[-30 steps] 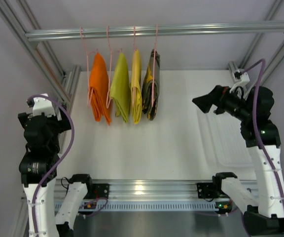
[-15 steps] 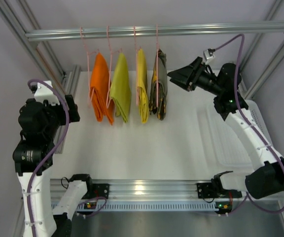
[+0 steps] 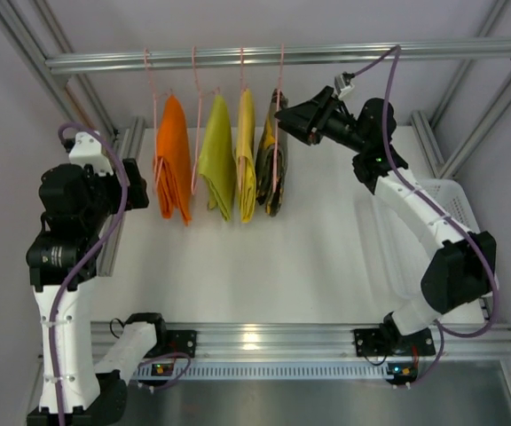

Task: Remove the trousers from the hanger

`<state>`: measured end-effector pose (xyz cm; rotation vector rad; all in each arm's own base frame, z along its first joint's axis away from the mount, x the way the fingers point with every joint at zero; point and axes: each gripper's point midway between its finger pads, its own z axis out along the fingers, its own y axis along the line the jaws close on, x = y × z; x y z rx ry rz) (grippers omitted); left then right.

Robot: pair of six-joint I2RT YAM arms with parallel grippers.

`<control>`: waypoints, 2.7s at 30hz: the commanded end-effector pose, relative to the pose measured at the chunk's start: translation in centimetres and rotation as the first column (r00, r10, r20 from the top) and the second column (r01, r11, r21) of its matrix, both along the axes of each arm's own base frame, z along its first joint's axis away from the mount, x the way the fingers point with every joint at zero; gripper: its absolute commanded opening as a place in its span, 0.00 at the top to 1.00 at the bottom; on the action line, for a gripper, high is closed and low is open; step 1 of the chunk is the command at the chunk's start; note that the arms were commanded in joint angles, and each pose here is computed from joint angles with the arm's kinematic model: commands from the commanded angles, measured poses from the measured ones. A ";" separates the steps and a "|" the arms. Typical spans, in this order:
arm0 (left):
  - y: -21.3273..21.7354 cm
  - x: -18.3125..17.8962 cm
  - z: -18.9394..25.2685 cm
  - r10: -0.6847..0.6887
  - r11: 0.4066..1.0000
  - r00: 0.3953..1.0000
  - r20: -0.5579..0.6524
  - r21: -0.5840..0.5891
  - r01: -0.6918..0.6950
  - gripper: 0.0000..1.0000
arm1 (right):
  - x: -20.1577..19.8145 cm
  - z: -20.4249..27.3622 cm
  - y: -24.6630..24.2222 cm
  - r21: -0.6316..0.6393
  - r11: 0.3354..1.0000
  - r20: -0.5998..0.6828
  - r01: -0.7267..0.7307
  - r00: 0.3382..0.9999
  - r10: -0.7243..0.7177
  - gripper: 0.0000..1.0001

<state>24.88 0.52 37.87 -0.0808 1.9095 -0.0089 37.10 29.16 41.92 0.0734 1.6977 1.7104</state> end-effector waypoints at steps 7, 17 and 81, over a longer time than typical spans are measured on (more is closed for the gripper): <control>-0.6 1.1 2.0 -0.034 0.999 0.998 0.056 -0.010 0.035 0.01 | -1.1 1.6 2.9 0.089 0.993 0.085 -0.075 0.994 0.067 0.47; -0.6 2.1 0.7 -0.039 0.999 0.998 0.039 -0.011 0.039 0.01 | -3.0 1.5 3.2 0.129 0.987 0.103 -0.100 0.991 0.087 0.64; -36.0 4.4 11.5 -0.742 0.072 0.358 0.567 -0.463 0.883 0.25 | -16.2 6.9 -5.6 -0.008 1.000 0.401 -0.020 0.916 0.021 1.00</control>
